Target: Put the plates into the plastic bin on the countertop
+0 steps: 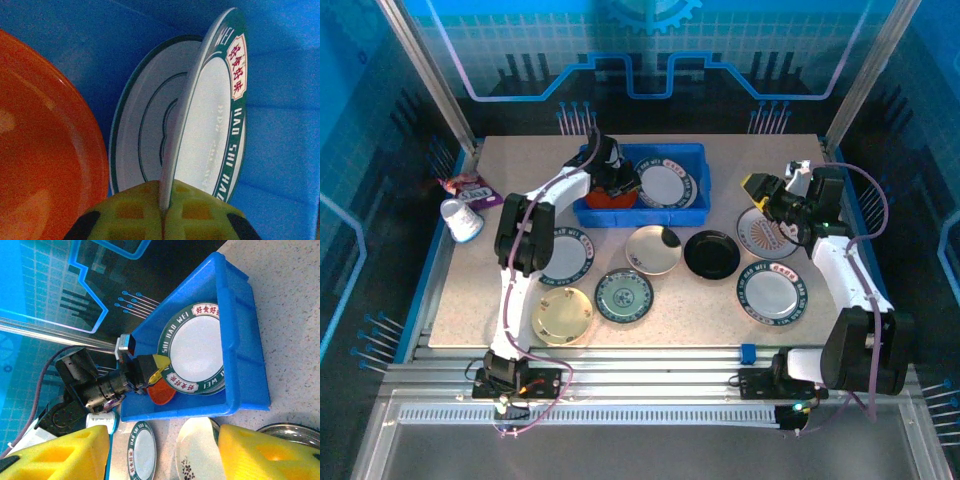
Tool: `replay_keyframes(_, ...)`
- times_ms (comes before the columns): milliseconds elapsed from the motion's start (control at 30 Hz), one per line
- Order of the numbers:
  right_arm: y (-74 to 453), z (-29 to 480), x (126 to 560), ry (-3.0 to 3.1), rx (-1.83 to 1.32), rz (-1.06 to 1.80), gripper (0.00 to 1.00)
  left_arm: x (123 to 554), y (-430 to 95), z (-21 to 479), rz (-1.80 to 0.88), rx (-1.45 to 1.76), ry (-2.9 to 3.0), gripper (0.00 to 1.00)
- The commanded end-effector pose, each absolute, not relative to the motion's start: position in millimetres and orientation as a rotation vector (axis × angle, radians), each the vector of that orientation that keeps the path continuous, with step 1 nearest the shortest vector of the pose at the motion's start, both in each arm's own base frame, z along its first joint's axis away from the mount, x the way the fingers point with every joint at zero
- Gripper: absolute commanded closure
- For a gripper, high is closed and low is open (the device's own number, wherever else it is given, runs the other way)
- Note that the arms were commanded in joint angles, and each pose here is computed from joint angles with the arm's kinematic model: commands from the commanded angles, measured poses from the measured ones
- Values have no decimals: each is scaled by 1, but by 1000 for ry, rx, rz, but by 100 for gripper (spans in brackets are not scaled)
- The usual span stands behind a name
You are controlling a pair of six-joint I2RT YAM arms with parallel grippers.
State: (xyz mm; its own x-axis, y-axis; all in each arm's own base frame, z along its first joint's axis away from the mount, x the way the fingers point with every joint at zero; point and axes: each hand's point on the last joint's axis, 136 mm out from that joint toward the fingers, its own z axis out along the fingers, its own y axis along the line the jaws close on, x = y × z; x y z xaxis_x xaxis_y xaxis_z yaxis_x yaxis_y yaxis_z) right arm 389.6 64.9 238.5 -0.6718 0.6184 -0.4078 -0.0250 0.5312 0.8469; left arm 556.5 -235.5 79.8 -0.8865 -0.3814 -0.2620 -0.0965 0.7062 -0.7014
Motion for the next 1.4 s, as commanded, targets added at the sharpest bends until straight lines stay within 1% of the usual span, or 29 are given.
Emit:
replay_keyframes(0,63,234,390,2060,473,1130,40,564,-247,97,-1037,-342,2489,100)
replay_keyframes(433,69,224,390,2083,475,1147,40,561,-247,86,-919,-295,2554,100)
replay_keyframes(700,71,223,387,2089,465,1139,40,559,-247,83,-860,-287,2579,66)
replay_keyframes(800,72,224,387,2091,460,1130,40,559,-247,83,-831,-280,2585,55)
replay_keyframes(833,73,223,385,2096,460,1122,40,559,-246,83,-822,-278,2586,53)
replay_keyframes(967,77,222,381,2116,442,1089,40,559,-247,85,-815,-271,2583,51)
replay_keyframes(1100,82,217,375,2154,419,1024,40,559,-244,88,-769,-266,2590,43)
replay_keyframes(1200,84,210,369,2191,399,966,40,559,-238,96,-716,-258,2581,31)
replay_keyframes(1233,85,209,368,2199,392,954,40,559,-236,101,-694,-255,2575,13)
replay_keyframes(1267,86,207,367,2203,387,947,40,560,-233,105,-676,-253,2569,1)
replay_keyframes(1367,89,204,365,2217,374,939,40,559,-227,121,-638,-250,2545,1)
